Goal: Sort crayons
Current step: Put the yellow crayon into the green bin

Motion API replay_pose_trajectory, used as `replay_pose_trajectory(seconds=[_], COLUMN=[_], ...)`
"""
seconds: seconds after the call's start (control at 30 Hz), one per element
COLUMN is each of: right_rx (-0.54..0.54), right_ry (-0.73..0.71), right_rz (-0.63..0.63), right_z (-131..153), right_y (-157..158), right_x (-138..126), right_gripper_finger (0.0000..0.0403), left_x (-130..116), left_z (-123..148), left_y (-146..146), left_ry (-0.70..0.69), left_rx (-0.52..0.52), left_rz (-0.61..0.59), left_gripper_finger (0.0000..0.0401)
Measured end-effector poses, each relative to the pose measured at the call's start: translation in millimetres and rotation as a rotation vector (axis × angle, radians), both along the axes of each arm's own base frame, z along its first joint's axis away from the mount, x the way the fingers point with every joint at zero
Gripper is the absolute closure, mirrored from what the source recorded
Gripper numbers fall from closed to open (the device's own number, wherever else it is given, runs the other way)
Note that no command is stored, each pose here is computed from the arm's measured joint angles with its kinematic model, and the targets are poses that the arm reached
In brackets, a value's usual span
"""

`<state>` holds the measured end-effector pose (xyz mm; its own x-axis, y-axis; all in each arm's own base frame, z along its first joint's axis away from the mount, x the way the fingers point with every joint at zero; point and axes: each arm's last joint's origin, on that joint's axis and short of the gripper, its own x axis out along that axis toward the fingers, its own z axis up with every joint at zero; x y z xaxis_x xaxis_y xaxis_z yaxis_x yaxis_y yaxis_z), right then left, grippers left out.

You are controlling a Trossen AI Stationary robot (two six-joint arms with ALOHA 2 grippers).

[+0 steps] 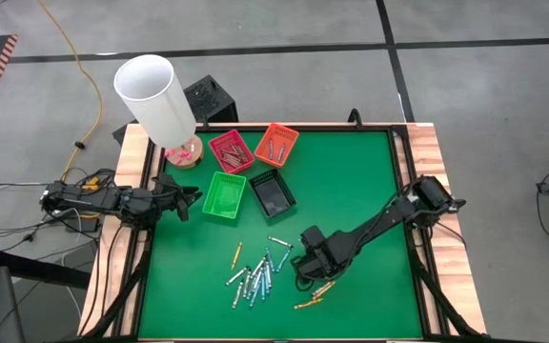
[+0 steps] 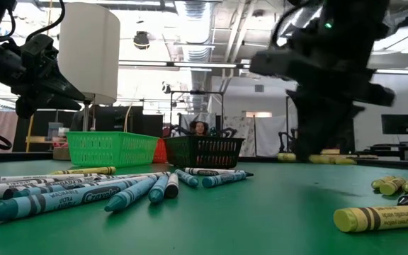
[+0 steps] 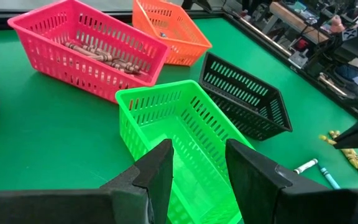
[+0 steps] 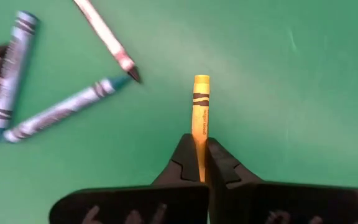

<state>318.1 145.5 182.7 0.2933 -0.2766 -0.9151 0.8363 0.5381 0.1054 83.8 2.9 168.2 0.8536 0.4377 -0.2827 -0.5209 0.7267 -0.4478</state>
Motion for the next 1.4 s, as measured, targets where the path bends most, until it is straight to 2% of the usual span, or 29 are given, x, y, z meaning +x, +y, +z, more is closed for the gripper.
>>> replay_pose_trajectory(seconds=[0.43,0.63,0.83,1.07,1.4], right_rx=[-0.126,-0.214,-0.274,-0.294,-0.318], right_ry=[-0.079,-0.101,-0.155,-0.262,-0.263], right_rz=[0.15,0.191,0.238,0.333,0.274], right_z=[51,66,72,81,79], right_y=[-27,-48,-72,-101,-149], right_x=[37,50,66,85,92], right_gripper_finger=[0.0402,0.0402,0.0402,0.0402,0.0402], left_x=[0,0,0,0,0], left_z=[0,0,0,0,0], left_y=[0,0,0,0,0], left_ry=[0.001,0.001,0.001,0.001,0.005], left_rx=[0.0,0.0,0.0,0.0,0.001], left_rz=[0.001,0.001,0.001,0.001,0.002], left_gripper_finger=[0.0264,0.0264,0.0264,0.0264,0.0264])
